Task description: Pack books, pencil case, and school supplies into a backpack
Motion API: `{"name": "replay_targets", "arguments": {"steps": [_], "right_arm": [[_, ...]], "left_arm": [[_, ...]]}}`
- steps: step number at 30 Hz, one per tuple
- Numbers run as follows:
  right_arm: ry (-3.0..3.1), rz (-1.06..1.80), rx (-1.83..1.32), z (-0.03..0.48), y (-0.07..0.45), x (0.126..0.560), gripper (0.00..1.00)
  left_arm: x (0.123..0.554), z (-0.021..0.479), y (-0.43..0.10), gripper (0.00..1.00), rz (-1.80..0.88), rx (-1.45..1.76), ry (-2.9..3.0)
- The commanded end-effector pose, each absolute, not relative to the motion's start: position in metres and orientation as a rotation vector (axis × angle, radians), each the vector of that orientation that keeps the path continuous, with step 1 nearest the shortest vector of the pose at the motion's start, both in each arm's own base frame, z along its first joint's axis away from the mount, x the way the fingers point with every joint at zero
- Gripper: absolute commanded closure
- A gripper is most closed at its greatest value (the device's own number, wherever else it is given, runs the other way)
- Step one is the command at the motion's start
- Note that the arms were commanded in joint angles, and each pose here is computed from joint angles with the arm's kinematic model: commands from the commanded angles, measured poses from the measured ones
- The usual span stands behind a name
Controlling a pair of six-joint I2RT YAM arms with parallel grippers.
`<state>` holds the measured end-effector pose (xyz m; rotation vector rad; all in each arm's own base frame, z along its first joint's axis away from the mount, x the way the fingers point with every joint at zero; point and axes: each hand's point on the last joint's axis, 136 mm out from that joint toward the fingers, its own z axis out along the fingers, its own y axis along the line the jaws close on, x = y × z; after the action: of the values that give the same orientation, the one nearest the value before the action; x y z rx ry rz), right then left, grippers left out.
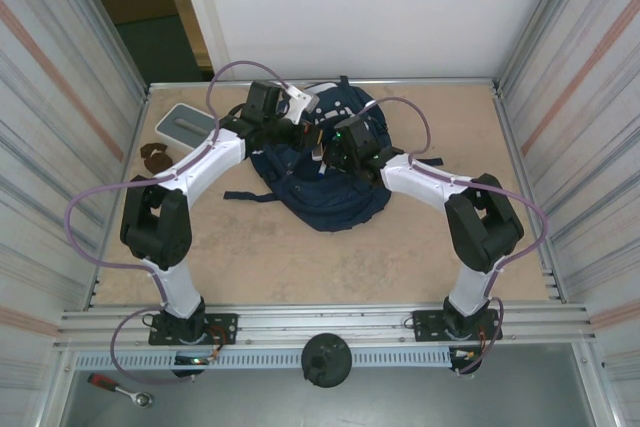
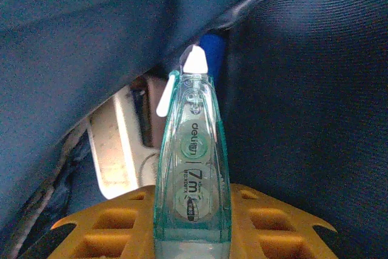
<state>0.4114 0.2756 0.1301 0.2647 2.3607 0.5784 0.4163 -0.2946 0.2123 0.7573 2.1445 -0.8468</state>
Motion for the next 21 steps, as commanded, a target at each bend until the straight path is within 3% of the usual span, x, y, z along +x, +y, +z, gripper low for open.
{"name": "replay_targets", "arguments": {"steps": [1, 4, 7, 17, 21], "right_arm": [[2.217, 0.449, 0.436, 0.148, 0.239, 0.436, 0.63], [2.213, 0.49, 0.436, 0.147, 0.245, 0.442, 0.51], [2.209, 0.549, 0.395, 0.154, 0.252, 0.439, 0.47], [2.23, 0.851, 0.202, 0.177, 0.254, 0.374, 0.47], [2.258, 0.862, 0.2, 0.172, 0.224, 0.341, 0.45]], "left_arm": [[0.414, 0.241, -0.288, 1.0, -0.858, 0.746, 2.074], [0.414, 0.241, -0.289, 1.0, -0.858, 0.747, 2.075], [0.414, 0.241, -0.288, 1.0, -0.855, 0.747, 2.074], [0.415, 0.23, -0.286, 1.0, -0.85, 0.722, 2.103], [0.407, 0.214, -0.288, 0.97, -0.875, 0.717, 2.135]]}}
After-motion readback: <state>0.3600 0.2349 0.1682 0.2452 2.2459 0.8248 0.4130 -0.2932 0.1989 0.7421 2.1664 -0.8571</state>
